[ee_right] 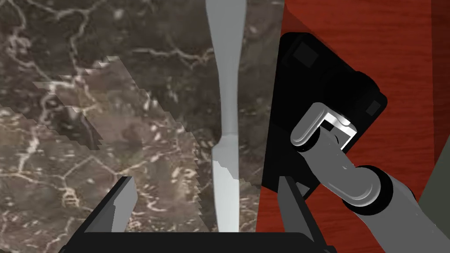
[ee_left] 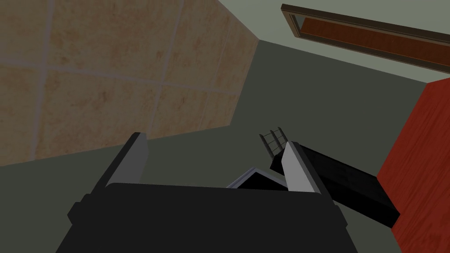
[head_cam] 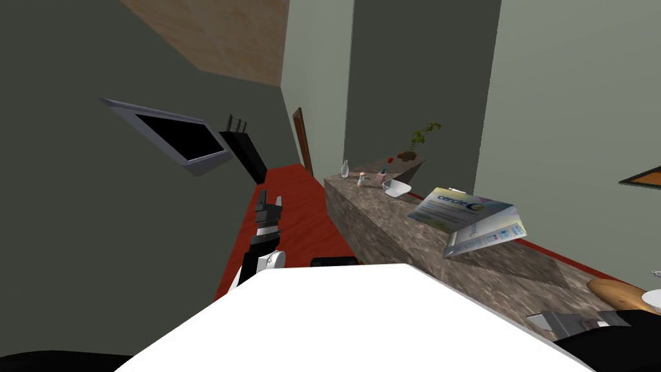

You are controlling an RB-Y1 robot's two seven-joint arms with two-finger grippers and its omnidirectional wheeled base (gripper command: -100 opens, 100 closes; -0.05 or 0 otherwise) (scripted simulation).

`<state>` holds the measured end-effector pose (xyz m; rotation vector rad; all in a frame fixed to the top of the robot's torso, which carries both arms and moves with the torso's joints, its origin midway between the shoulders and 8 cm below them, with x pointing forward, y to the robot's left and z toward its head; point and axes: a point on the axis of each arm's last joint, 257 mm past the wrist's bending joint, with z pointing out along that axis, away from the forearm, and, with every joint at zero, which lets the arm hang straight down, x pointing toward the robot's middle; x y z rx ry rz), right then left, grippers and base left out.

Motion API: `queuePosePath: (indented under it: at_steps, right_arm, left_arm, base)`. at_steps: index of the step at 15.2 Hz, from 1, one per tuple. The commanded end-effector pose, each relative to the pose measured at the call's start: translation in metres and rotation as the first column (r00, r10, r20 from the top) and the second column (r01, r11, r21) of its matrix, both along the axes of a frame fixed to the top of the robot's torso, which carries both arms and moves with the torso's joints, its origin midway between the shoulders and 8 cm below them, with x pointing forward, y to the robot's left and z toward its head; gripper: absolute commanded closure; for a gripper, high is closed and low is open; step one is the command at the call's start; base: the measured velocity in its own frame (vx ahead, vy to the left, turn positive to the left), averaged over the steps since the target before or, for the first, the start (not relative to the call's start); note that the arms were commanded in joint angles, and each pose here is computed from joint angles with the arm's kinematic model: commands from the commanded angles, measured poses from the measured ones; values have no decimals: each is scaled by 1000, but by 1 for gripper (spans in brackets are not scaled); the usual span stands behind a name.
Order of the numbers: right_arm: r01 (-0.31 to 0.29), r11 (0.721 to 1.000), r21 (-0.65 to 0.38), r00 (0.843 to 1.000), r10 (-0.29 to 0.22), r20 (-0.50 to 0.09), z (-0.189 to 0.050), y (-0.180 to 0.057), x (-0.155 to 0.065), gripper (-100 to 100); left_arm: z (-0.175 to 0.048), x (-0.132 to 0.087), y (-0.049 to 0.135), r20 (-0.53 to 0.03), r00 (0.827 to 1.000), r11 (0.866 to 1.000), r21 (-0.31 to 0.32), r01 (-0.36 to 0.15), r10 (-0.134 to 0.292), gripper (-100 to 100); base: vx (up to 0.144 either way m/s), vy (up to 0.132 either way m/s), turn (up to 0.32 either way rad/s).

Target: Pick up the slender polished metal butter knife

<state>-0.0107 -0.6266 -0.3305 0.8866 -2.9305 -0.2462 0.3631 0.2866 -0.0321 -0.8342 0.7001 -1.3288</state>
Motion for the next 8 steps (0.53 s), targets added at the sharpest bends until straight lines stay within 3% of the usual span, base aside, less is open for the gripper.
queuePosePath:
  at_steps: [1, 2, 3, 4, 6, 7, 8]
  right_arm:
    - [11, 1000, -8, 1000, -11, -4, -9, 0, -12, -100]
    - [18, 1000, -12, 1000, -18, -7, -14, 0, -20, -100]
    - [12, 1000, -7, 1000, -12, -4, -9, -1, -13, -100]
    - [4, 1000, -5, 1000, -4, -1, -4, -1, -5, 100]
    - [-5, 1000, 0, 1000, 5, 3, 3, -1, 5, 100]
    - [1, 1000, -4, 1000, -1, 0, 0, -2, -3, 100]
    - [-14, 1000, -6, 999, 15, 51, -2, -3, 19, -100]
  left_arm:
    - [0, 0, 0, 0, 1000, 1000, 0, 0, 0, 0]
    - [0, 0, 0, 0, 1000, 1000, 0, 0, 0, 0]
    - [0, 0, 0, 0, 1000, 1000, 0, 0, 0, 0]
    - [0, 0, 0, 0, 1000, 1000, 0, 0, 0, 0]
    - [0, 0, 0, 0, 1000, 1000, 0, 0, 0, 0]
    - [0, 0, 0, 0, 1000, 1000, 0, 0, 0, 0]
    - [0, 0, 0, 0, 1000, 1000, 0, 0, 0, 0]
  base:
    - [33, 23, 122]
    - [50, 35, 115]
    - [33, 21, 36]
    - [0, 0, -85]
    - [-31, -17, -121]
    - [-24, -13, -34]
    - [-46, -11, -65]
